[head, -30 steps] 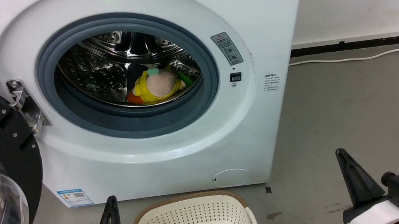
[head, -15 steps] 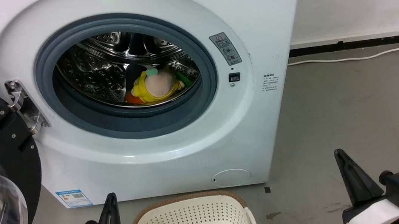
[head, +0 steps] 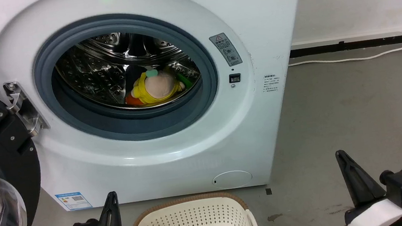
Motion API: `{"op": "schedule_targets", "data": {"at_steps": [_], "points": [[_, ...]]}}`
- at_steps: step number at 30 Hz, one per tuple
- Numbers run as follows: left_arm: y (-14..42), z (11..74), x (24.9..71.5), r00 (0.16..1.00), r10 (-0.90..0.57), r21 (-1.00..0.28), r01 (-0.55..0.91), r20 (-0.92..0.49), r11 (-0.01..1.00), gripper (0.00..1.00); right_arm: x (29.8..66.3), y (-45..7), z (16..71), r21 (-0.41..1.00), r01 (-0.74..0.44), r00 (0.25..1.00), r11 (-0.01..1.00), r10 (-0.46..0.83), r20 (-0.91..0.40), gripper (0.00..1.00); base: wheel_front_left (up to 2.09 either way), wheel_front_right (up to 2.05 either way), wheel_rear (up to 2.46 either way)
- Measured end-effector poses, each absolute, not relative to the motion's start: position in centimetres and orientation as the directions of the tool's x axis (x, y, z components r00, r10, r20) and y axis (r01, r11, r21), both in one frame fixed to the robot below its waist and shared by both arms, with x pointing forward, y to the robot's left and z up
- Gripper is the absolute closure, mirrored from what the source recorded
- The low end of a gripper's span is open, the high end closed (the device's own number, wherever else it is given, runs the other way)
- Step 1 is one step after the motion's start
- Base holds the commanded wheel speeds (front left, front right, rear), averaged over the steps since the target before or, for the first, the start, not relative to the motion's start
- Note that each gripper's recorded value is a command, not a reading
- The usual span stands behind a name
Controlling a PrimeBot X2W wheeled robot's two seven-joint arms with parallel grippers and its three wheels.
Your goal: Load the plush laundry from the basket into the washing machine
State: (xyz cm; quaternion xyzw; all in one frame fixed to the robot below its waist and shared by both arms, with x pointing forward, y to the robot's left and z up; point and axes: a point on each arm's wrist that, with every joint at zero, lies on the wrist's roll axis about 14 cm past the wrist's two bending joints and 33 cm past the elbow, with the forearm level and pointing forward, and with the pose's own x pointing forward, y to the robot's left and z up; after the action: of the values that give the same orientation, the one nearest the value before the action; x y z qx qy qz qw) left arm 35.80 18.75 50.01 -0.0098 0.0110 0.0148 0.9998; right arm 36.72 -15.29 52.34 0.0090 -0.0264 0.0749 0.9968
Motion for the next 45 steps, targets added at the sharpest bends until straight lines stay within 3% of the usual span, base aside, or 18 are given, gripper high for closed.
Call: {"op": "schedule_targets", "data": {"at_steps": [45], "points": [[18.0,51.7,36.7,1.000,0.006,0.029,-0.006,-0.019,1.000,1.00,36.9,-15.8,52.2,-0.030,-0.136,0.991,0.990,0.136,-0.005,1.00,0.00,0.00,0.00]]}}
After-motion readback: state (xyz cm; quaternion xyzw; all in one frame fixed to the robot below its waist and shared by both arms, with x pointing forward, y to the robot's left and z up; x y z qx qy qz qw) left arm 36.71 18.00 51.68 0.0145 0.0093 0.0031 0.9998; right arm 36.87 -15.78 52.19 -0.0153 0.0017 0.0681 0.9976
